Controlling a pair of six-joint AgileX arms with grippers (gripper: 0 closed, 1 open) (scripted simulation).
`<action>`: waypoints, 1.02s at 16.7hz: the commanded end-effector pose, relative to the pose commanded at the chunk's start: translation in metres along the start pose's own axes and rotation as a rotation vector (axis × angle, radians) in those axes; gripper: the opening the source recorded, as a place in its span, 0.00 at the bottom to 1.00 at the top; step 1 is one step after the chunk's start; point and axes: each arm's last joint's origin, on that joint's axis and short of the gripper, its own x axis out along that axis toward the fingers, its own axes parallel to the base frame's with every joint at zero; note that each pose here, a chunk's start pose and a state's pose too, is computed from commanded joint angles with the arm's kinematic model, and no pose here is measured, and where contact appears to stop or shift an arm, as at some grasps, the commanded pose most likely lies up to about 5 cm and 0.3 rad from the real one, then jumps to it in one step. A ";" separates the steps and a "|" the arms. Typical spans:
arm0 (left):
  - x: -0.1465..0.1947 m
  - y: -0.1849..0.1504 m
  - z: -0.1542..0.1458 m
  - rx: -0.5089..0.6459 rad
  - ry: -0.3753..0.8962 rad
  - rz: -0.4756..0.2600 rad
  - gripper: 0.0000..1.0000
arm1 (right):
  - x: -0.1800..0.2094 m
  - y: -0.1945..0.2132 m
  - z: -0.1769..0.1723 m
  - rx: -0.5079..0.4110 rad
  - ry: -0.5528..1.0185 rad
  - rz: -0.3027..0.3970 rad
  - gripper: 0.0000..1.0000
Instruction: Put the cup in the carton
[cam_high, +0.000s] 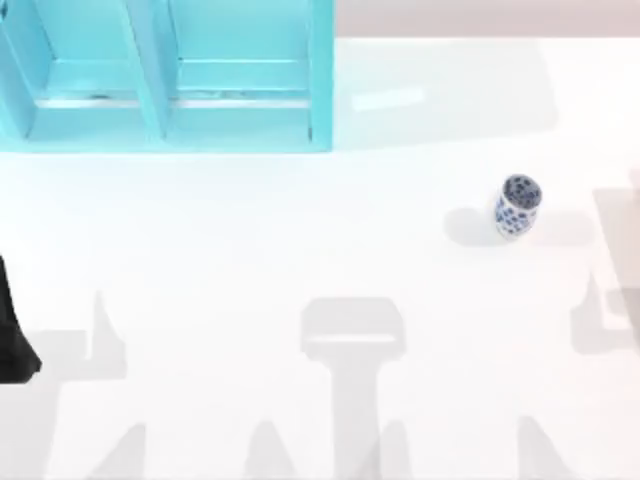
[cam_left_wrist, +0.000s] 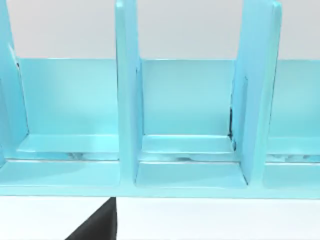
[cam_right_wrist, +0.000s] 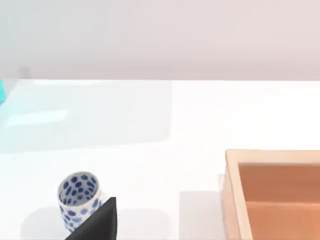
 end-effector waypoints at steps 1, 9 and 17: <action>0.000 0.000 0.000 0.000 0.000 0.000 1.00 | 0.003 0.002 0.015 0.001 0.051 0.006 1.00; 0.000 0.000 0.000 0.000 0.000 0.000 1.00 | 0.094 0.035 0.124 -0.010 0.580 0.037 1.00; 0.000 0.000 0.000 0.000 0.000 0.000 1.00 | 0.247 0.080 0.128 -0.010 1.099 0.005 1.00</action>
